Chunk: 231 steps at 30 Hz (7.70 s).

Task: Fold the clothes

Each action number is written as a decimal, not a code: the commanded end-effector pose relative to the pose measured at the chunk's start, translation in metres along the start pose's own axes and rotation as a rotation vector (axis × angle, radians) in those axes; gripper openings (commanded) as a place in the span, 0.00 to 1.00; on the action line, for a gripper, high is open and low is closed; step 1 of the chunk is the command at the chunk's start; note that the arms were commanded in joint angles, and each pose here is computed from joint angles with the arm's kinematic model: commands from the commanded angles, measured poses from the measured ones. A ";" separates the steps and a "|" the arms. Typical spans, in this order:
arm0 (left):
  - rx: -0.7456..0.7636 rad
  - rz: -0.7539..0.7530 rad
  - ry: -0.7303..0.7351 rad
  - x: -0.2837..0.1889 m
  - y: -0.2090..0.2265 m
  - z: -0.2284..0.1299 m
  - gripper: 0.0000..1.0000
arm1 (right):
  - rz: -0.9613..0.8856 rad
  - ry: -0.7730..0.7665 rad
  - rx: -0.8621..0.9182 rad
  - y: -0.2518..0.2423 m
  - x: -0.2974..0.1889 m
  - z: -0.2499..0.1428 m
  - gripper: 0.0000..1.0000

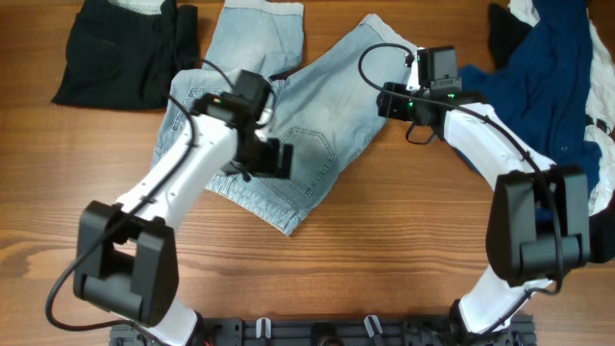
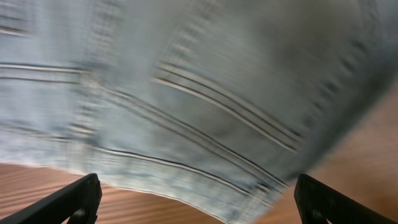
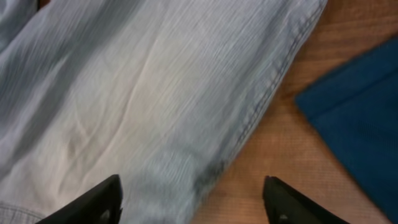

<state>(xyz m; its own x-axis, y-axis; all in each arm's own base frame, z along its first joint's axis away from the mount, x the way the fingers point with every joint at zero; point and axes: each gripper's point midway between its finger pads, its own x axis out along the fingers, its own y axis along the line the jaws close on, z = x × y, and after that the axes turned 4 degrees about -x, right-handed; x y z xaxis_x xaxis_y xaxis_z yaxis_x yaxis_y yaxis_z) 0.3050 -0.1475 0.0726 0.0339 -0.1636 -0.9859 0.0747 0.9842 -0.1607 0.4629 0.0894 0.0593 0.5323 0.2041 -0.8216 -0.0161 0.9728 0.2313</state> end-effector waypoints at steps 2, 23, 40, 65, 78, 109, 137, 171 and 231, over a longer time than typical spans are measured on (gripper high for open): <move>0.130 -0.032 0.069 0.027 -0.034 -0.035 1.00 | -0.026 -0.031 0.030 -0.012 0.014 0.009 0.66; 0.192 0.007 0.008 0.077 -0.068 -0.070 0.13 | -0.096 -0.045 0.047 -0.030 0.052 0.002 0.66; -0.083 -0.028 -0.154 -0.051 -0.044 -0.076 0.04 | -0.119 0.071 0.041 -0.036 0.022 -0.018 0.04; -0.208 -0.094 -0.059 -0.073 -0.085 -0.160 0.04 | -0.112 -0.107 0.017 -0.035 -0.173 0.014 0.05; -0.463 0.117 -0.289 -0.072 -0.015 -0.109 0.04 | 0.145 -0.321 -0.157 0.032 -0.071 0.084 0.04; -0.718 0.419 -0.337 -0.053 0.096 -0.053 0.04 | 0.305 -0.578 -0.325 0.154 -0.001 0.111 0.04; -0.512 0.149 -0.205 -0.027 0.076 -0.013 1.00 | 0.226 -0.317 -0.293 0.052 0.017 0.085 1.00; -0.515 0.132 -0.236 -0.017 0.076 -0.007 1.00 | -0.136 0.745 0.231 -0.052 0.016 -0.162 1.00; -0.175 0.118 -0.263 0.029 0.082 0.022 0.38 | 0.021 -0.128 -0.065 -0.015 -0.132 0.053 0.91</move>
<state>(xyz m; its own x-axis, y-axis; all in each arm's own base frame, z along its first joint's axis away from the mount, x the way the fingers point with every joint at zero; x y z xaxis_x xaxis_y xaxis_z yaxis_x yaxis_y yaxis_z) 0.3344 -0.0738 0.0342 0.2976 -0.0346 -0.9541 -0.1170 0.9905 -0.0724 0.4342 0.0424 0.1954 0.6350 0.2172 -0.7414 -0.0686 0.9717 0.2259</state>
